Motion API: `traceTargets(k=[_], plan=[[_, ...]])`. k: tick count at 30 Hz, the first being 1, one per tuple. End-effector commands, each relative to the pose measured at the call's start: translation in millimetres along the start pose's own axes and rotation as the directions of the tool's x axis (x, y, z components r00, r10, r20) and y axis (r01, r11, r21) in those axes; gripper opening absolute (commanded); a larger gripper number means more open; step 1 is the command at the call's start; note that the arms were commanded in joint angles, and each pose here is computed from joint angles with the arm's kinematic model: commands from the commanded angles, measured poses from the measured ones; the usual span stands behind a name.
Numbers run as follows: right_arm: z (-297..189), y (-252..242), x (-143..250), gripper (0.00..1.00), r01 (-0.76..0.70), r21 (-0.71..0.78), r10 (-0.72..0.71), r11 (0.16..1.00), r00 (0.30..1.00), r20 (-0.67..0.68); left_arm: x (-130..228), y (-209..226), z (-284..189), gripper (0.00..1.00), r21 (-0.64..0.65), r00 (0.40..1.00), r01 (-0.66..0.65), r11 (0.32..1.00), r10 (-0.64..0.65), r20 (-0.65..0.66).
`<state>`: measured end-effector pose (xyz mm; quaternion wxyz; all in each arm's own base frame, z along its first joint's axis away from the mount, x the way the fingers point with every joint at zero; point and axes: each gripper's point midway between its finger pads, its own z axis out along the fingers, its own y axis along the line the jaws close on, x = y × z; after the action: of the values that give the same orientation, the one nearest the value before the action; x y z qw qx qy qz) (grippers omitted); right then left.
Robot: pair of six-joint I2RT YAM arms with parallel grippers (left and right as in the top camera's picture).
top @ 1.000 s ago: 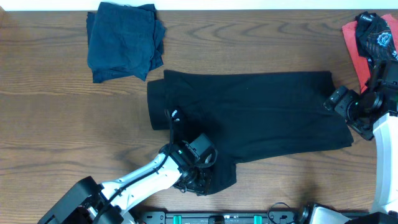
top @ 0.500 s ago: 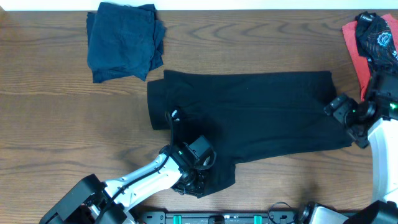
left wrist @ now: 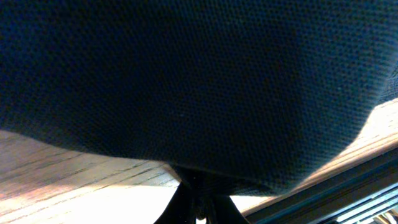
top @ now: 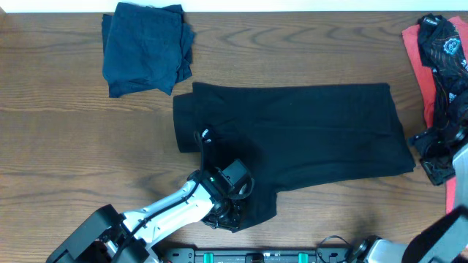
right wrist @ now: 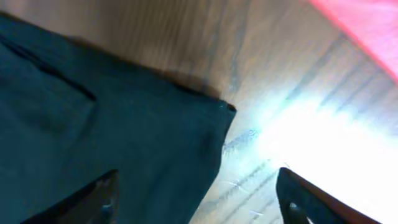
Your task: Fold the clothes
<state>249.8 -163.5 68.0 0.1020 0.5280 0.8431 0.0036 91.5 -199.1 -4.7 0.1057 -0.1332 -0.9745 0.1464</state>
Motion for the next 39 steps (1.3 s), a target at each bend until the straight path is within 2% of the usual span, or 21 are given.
traceTargets(k=[1, 11, 20, 24, 30, 32, 36, 39], plan=[[19.6, -4.4, 8.7, 0.75, -0.005, 0.025, 0.007, 1.0, 0.998, -0.07, 6.0, 14.7, 6.8, 0.06, -0.06, 0.999, 0.027, 0.998, -0.028, -0.018], [55.1, -11.7, 19.2, 0.69, -0.021, 0.088, 0.036, 0.996, 0.986, -0.163, 6.0, 14.7, 6.8, 0.06, -0.06, 0.999, 0.027, 0.998, -0.029, -0.018], [64.2, -20.6, 19.8, 0.68, -0.017, 0.124, 0.036, 0.992, 0.989, -0.146, 6.0, 14.7, 6.8, 0.05, -0.06, 0.999, 0.027, 0.998, -0.029, -0.018], [69.9, -23.5, 21.5, 0.63, -0.02, 0.124, 0.037, 0.992, 0.99, -0.137, 6.0, 14.7, 6.8, 0.06, -0.06, 0.999, 0.027, 0.998, -0.029, -0.018], [80.8, -26.6, 26.7, 0.63, -0.022, 0.115, 0.036, 0.993, 0.992, -0.122, 6.6, 15.0, 6.8, 0.06, -0.061, 0.999, 0.028, 0.998, -0.03, -0.02], [81.0, -27.2, 27.5, 0.59, -0.022, 0.116, 0.036, 0.993, 0.992, -0.124, 6.8, 15.2, 6.8, 0.06, -0.062, 0.999, 0.029, 0.998, -0.03, -0.021], [81.0, -27.3, 27.9, 0.38, -0.022, 0.116, 0.037, 0.993, 0.991, -0.126, 6.8, 15.1, 6.7, 0.06, -0.062, 0.999, 0.029, 0.998, -0.03, -0.021], [79.8, -29.9, 32.6, 0.29, -0.051, 0.133, 0.07, 0.99, 0.988, -0.14, 7.9, 15.4, 5.9, 0.06, -0.063, 0.999, 0.037, 0.997, -0.039, -0.023]])
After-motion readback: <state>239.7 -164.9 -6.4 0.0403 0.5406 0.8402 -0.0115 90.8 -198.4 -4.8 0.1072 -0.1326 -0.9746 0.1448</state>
